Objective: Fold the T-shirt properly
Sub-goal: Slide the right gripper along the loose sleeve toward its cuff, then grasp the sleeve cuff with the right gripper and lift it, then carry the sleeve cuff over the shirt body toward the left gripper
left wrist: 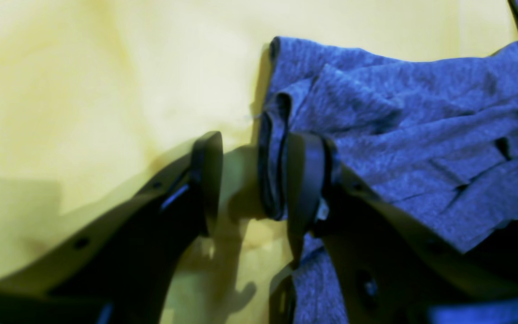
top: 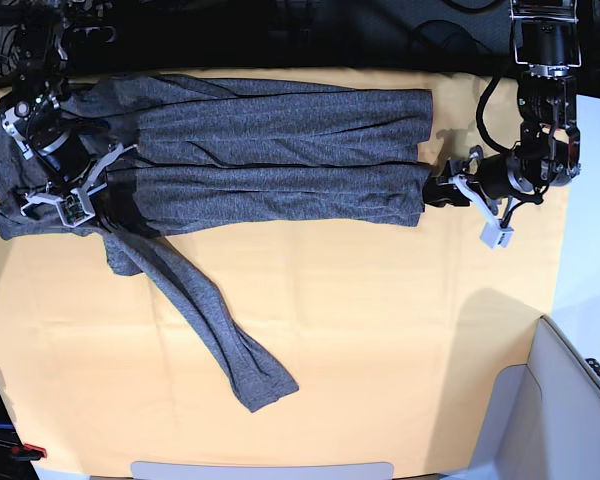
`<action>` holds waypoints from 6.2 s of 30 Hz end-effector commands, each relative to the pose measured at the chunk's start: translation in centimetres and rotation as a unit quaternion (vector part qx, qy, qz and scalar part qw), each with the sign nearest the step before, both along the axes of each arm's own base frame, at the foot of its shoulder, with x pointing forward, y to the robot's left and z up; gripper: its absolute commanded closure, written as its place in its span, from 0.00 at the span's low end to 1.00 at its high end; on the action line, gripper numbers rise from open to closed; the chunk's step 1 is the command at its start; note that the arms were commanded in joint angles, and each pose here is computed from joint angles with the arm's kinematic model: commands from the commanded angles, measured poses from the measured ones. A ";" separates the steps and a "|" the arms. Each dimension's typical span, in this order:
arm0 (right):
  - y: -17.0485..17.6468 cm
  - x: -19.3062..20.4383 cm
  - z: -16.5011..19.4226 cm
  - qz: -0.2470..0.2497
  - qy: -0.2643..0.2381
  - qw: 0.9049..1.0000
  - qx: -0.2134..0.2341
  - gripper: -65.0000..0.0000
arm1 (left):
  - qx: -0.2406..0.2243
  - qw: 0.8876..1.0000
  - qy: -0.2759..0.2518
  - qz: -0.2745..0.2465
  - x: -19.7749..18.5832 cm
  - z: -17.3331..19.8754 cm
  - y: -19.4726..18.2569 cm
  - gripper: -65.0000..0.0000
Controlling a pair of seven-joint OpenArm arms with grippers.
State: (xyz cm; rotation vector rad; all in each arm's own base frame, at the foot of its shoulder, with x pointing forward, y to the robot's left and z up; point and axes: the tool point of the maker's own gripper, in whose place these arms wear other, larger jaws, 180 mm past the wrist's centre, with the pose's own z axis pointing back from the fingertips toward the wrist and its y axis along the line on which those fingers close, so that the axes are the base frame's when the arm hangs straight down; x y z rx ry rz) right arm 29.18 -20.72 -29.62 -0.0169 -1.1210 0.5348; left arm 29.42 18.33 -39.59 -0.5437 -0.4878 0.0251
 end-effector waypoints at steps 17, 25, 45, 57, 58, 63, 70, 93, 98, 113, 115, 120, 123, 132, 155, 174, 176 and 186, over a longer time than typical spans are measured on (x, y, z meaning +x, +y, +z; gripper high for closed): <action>3.1 -6.1 -1.1 0.068 0.045 0.997 -0.003 1.00 | -0.001 1.000 -0.025 0.001 1.1 1.3 0.3 0.66; 3.1 -7.4 -2.0 0.067 0.065 0.996 -0.001 1.00 | -0.001 1.000 -0.025 0.001 1.1 1.3 0.3 0.66; 3.3 -8.3 -3.9 0.068 0.113 0.991 -0.012 0.50 | -0.008 1.000 -0.024 0.001 1.1 1.2 -0.2 0.66; 7.7 -1.8 0.8 0.089 0.006 0.995 0.034 0.43 | -0.009 1.000 -0.024 0.001 1.1 1.2 -0.2 0.66; 7.8 -0.7 1.7 0.076 -0.013 0.996 0.046 0.43 | -0.009 1.000 -0.024 0.001 1.1 1.2 -0.2 0.66; 6.8 5.9 3.3 -0.018 -0.051 0.994 0.095 0.43 | -0.009 1.000 -0.024 0.001 1.1 1.2 -0.3 0.66; 6.5 13.6 1.5 -0.134 -0.032 0.987 0.078 0.43 | -0.009 1.000 -0.024 0.001 1.1 1.2 -0.3 0.66; 10.5 23.5 -5.9 -0.160 0.015 0.975 0.155 0.43 | -0.009 1.000 -0.021 0.001 0.9 1.0 -0.3 0.66; 9.3 23.5 -5.8 -0.166 0.011 0.974 0.152 0.43 | -0.009 1.000 -0.021 0.001 0.9 1.0 -0.3 0.66; 7.0 23.4 -5.8 -0.211 0.006 0.960 0.187 0.43 | -0.009 1.000 -0.020 0.001 0.8 1.0 -0.3 0.66; 7.0 23.4 -5.8 -0.212 0.006 0.959 0.187 0.43 | -0.009 1.000 -0.020 0.001 0.8 1.0 -0.3 0.66; 7.1 23.4 -4.8 -0.207 -0.022 0.959 0.191 0.43 | -0.009 1.000 -0.020 0.001 0.8 1.0 -0.3 0.66; 7.3 23.3 -4.4 -0.205 -0.037 0.958 0.196 0.43 | -0.009 1.000 -0.020 0.001 0.8 1.0 -0.3 0.66; 7.3 23.5 -4.3 -0.206 -0.038 0.957 0.199 0.44 | -0.009 1.000 -0.021 0.001 0.9 1.0 -0.3 0.66; 6.3 24.0 -5.5 -0.258 -0.017 0.944 0.203 0.44 | -0.012 1.000 0.003 0.008 0.4 -0.5 0.0 0.66; 8.6 23.5 -6.4 -0.245 0.000 0.946 0.213 0.44 | -0.011 1.000 0.007 -0.001 0.2 -0.7 -0.5 0.66; 8.9 23.1 -7.3 -0.244 0.011 0.946 0.213 0.44 | -0.011 1.000 0.007 -0.001 0.2 -0.7 -0.5 0.66; 9.8 22.1 -9.7 -0.243 0.044 0.946 0.212 0.61 | -0.012 1.000 0.006 0.000 0.2 -0.7 -0.5 0.66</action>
